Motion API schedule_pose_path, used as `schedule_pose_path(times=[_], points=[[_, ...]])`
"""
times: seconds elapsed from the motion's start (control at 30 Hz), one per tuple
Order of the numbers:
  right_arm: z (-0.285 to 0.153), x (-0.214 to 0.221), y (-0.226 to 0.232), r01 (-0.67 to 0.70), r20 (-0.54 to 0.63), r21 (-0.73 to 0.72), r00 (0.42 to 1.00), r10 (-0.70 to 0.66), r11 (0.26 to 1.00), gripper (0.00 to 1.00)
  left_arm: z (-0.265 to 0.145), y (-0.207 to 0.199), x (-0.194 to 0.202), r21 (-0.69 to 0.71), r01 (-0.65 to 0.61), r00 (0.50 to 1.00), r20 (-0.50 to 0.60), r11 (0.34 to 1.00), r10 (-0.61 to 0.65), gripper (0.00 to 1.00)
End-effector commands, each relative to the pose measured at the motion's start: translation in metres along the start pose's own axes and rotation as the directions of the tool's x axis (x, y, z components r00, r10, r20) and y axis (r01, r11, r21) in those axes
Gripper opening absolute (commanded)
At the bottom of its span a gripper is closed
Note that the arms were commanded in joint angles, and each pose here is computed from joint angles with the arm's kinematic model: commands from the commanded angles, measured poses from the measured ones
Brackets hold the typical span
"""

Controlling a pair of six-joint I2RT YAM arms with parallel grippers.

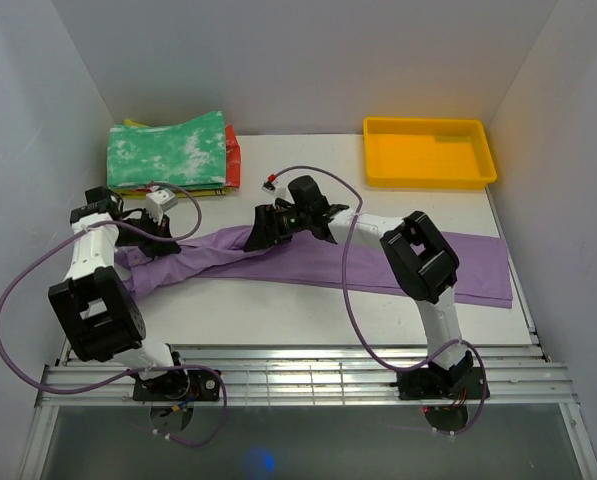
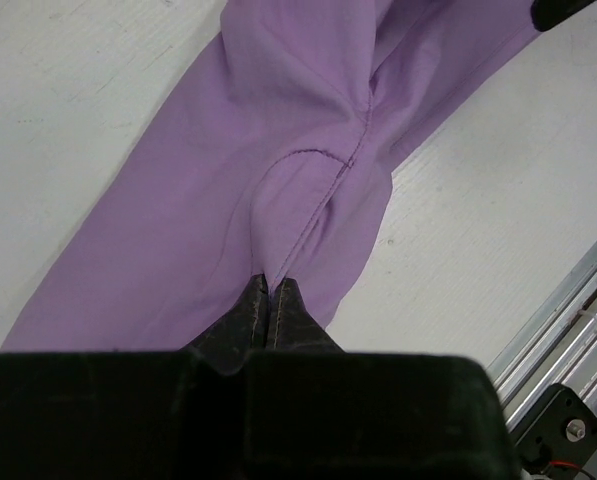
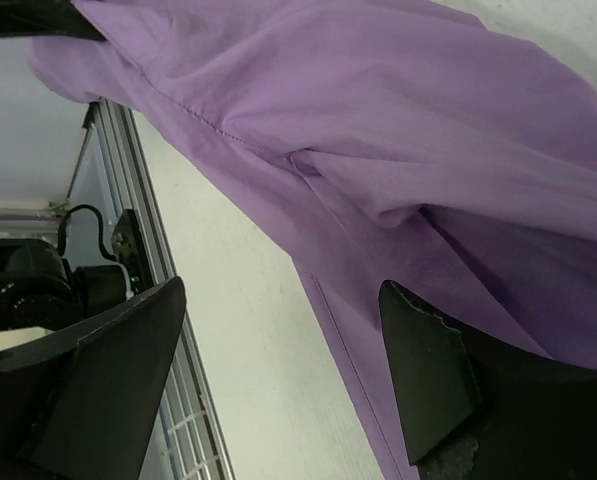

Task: Fold and stack the trousers
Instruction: Fold the trousers

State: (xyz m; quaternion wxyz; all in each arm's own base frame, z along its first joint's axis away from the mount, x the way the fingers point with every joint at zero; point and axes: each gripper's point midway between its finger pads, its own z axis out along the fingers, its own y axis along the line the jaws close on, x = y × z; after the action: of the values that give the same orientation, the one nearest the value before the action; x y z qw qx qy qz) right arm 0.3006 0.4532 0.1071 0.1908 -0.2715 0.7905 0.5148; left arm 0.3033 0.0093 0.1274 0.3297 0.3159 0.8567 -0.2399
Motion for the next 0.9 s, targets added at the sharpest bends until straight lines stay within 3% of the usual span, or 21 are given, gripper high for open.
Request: schedule_pose_path(times=[0.0,0.3,0.67,0.77,0.87], points=[[0.010,-0.028,0.019,-0.012,0.091,-0.066,0.996,0.018,0.998,0.85,-0.012,-0.021,-0.016,0.019,-0.110,0.991,0.075,0.994,0.108,0.00],[0.041,-0.011,0.021,-0.130,0.076,-0.121,0.987,0.140,0.984,0.86,-0.009,-0.047,0.010,0.034,-0.150,0.988,0.047,0.988,0.148,0.00],[0.081,0.010,0.056,-0.182,0.033,-0.249,0.980,0.196,0.951,0.87,-0.007,-0.052,0.013,0.010,-0.101,0.993,0.062,0.995,0.100,0.19],[0.083,0.005,0.062,-0.167,0.039,-0.281,0.982,0.185,0.945,0.79,-0.006,-0.053,0.016,0.008,-0.094,0.994,0.055,0.996,0.094,0.20],[0.075,-0.005,0.066,-0.149,0.057,-0.297,0.983,0.173,0.943,0.58,-0.005,-0.051,0.025,-0.003,-0.087,0.996,0.023,0.996,0.087,0.20]])
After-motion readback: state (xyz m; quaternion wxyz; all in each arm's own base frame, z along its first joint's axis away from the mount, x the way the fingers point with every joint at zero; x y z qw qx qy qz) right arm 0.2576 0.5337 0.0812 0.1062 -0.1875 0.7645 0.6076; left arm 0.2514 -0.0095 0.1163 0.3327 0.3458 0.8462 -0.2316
